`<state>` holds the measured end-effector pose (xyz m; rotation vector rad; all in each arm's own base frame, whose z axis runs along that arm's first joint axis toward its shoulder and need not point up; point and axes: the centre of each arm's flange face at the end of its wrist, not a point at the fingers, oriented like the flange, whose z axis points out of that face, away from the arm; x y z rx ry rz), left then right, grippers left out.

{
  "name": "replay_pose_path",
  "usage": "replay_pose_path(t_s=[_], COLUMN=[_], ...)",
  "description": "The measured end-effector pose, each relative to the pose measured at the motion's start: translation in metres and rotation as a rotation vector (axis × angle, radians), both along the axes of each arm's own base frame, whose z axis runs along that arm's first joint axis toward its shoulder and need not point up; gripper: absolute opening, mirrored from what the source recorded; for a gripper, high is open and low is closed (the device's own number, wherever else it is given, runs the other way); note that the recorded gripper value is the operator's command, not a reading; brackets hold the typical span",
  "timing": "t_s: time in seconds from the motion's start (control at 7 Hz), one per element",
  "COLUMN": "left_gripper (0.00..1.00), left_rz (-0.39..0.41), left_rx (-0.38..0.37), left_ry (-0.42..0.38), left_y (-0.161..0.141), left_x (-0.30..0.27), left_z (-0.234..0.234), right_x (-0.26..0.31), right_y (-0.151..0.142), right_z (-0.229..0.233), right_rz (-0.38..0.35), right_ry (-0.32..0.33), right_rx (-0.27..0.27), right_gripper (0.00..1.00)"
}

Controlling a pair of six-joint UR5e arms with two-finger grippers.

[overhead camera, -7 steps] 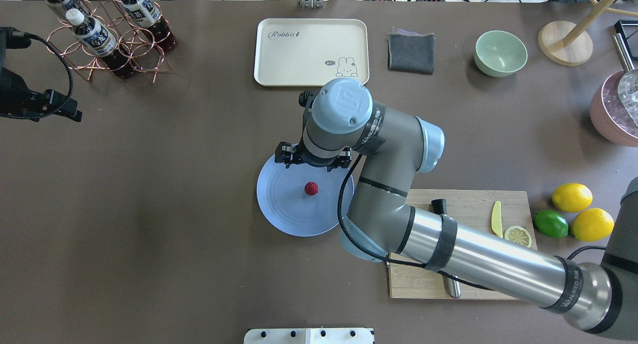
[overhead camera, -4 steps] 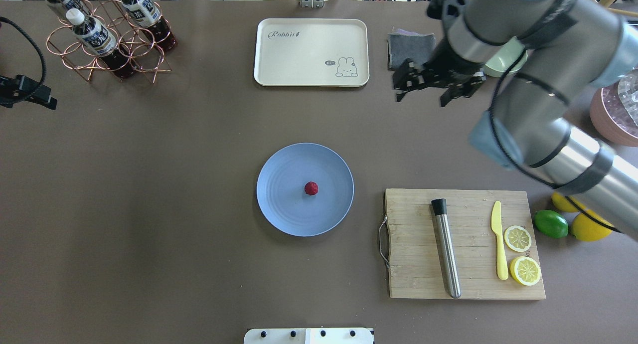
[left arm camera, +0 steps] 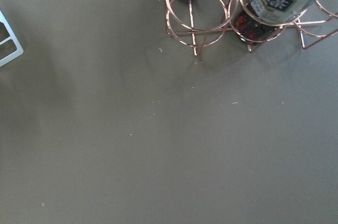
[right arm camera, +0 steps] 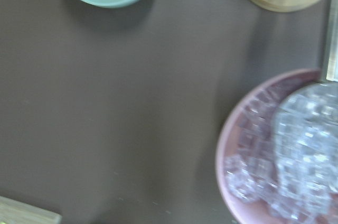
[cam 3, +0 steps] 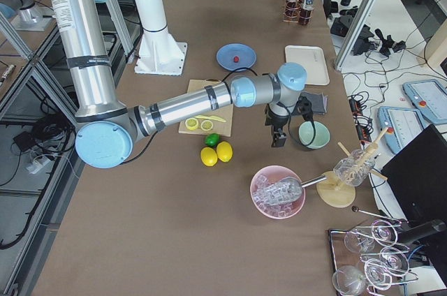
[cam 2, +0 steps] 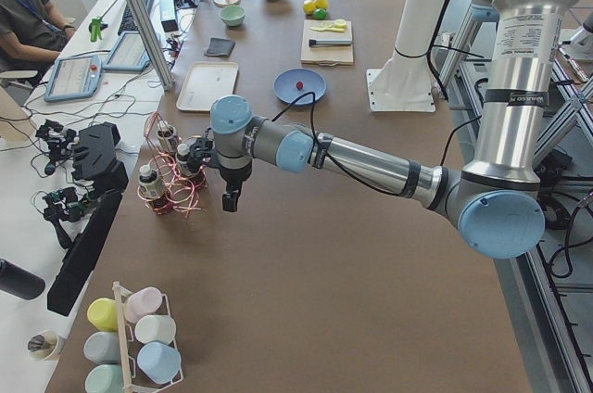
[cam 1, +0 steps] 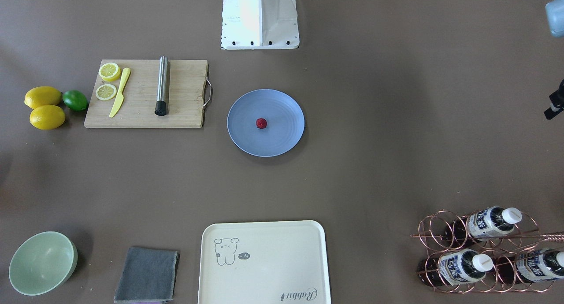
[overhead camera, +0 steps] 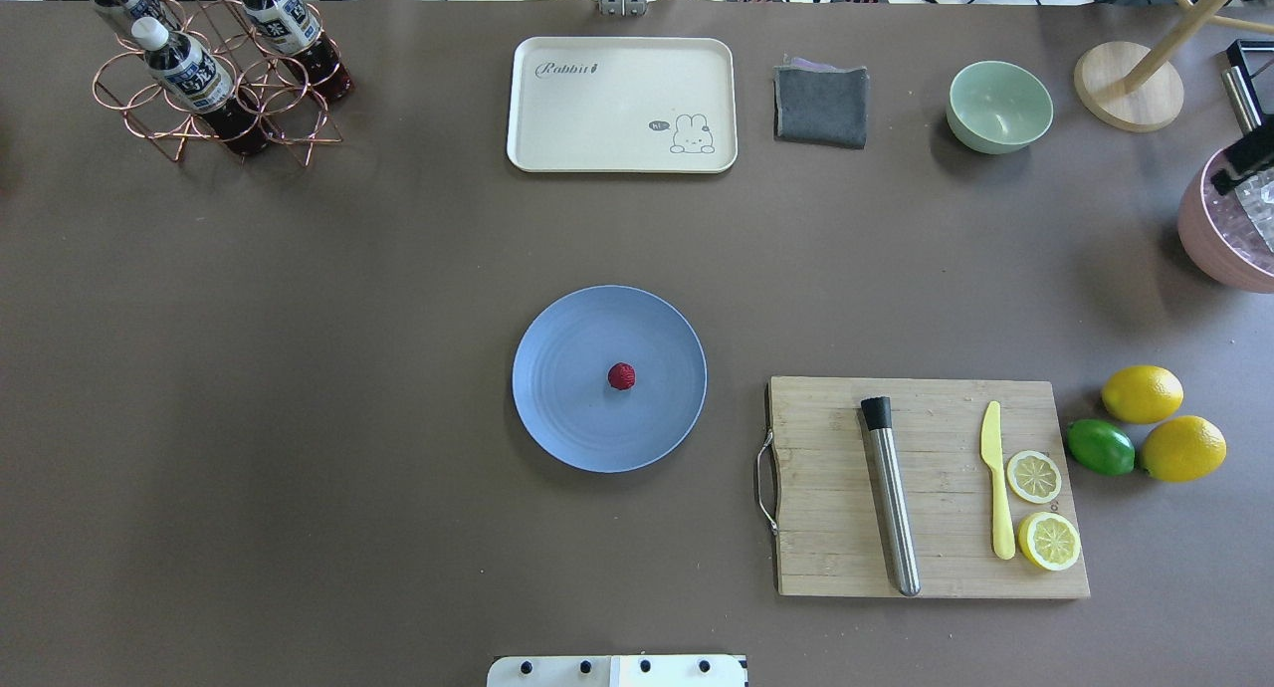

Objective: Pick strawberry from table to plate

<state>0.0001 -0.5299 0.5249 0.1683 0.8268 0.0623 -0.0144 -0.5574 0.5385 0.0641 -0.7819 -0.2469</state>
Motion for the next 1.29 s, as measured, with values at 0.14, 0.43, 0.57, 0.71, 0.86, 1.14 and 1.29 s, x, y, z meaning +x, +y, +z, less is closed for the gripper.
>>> replay_pose_path(t_s=[0.14,0.43,0.57,0.71,0.86,1.14,1.29], left_gripper=[0.97,0.97,0.97,0.97,0.97,0.97,0.97], left_rz=[-0.005,-0.012,-0.018,-0.029,-0.040,-0.046,-0.045], left_rx=[-0.024,-0.066,-0.078,-0.080,-0.079,-0.083,-0.088], left_ry=[0.001,-0.009,-0.009,-0.013,-0.022,-0.026,-0.017], left_y=[0.009,0.030,0.037,0.043,0.045,0.046,0.047], left_x=[-0.012,-0.020,-0.024,-0.030,-0.034,-0.037,-0.036], left_z=[0.019,0.045,0.052,0.055,0.056,0.055,0.055], right_x=[0.057,0.124,0.137,0.143,0.145,0.145,0.142], right_y=[0.010,0.025,0.030,0.032,0.033,0.035,0.035], right_z=[0.050,0.113,0.128,0.134,0.137,0.140,0.141], right_rz=[0.000,0.035,0.042,0.046,0.046,0.041,0.034], right_ry=[0.005,0.008,0.009,0.010,0.015,0.028,0.030], right_rx=[-0.011,-0.044,-0.042,-0.041,-0.043,-0.044,-0.045], right_gripper=[1.00,1.00,1.00,1.00,1.00,1.00,1.00])
